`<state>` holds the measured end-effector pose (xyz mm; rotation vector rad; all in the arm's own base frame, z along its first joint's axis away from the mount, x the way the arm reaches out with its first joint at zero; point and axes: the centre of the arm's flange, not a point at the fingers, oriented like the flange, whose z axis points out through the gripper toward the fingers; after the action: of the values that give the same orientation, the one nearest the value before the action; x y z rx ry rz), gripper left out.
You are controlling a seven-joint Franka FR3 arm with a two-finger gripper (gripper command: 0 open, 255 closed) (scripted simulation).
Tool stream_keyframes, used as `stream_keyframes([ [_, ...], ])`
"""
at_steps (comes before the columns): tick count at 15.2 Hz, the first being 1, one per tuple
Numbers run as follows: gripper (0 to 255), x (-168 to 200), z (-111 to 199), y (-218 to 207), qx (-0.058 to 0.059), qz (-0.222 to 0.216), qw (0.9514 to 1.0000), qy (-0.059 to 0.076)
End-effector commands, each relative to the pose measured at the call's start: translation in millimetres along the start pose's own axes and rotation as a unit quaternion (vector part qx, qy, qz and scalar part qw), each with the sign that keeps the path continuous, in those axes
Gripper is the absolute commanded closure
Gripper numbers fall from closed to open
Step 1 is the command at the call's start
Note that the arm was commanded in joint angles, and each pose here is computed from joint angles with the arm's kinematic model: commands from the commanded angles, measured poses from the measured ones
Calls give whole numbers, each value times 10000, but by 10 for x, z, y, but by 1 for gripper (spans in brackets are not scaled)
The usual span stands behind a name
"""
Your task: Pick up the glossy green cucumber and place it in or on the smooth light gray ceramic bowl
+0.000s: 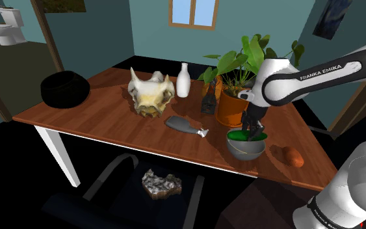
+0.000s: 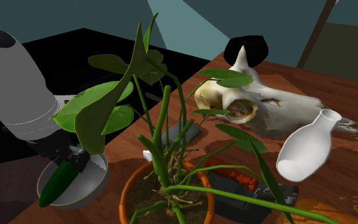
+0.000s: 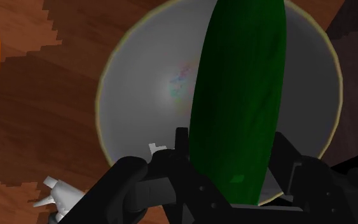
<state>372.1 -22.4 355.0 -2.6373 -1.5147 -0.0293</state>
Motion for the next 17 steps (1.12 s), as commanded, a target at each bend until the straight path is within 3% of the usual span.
stream_keyframes([
  [1,255,-1,11,1,-3,0,10000,2],
  [5,255,-1,11,1,-3,0,10000,2],
  [6,0,-1,11,1,-3,0,10000,2],
  [11,0,-1,11,1,-3,0,10000,2],
  [15,0,-1,-489,1,-3,0,10000,2],
  [17,0,-1,-489,1,-3,0,10000,2],
])
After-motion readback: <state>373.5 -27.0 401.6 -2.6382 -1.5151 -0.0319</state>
